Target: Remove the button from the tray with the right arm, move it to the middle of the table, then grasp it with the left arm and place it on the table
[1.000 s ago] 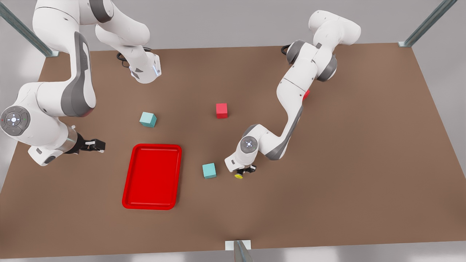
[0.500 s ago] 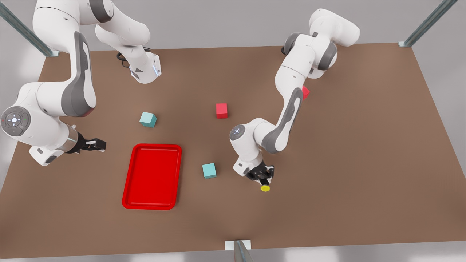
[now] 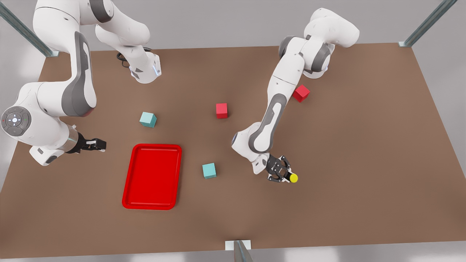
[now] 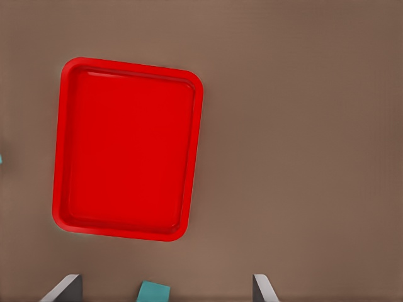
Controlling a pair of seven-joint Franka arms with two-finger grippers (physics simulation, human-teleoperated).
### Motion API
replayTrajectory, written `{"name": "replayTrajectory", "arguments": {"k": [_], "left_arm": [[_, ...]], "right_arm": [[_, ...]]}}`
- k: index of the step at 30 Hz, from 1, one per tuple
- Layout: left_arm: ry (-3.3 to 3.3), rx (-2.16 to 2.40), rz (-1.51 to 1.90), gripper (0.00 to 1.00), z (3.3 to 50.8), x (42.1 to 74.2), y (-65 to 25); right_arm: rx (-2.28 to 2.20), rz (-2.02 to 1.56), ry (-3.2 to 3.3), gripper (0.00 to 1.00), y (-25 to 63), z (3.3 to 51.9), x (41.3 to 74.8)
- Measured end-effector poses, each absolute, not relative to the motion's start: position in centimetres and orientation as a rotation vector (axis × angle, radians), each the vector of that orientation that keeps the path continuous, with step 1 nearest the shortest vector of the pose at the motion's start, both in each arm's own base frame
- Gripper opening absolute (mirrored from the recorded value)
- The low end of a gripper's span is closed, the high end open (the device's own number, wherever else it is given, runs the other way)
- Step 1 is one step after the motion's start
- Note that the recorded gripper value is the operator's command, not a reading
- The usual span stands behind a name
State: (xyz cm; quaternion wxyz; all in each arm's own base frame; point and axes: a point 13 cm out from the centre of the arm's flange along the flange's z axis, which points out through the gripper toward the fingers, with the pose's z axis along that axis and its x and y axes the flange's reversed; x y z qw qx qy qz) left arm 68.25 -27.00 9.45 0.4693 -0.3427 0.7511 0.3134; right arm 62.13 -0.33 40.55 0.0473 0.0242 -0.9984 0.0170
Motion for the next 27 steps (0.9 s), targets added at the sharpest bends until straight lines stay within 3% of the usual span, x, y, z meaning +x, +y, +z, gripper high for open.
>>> {"name": "replayTrajectory", "arguments": {"k": [18,27], "left_arm": [[1.411,-0.730,0.403,0.50,6.7,69.4,-23.5],[1.434,-0.683,0.435,0.50,5.9,68.3,-22.6]], "right_arm": [[0.077,0.052,-3.046,1.00,-0.2,40.5,62.1],[0.076,0.052,-3.046,1.00,-0.2,40.5,62.1]]}}
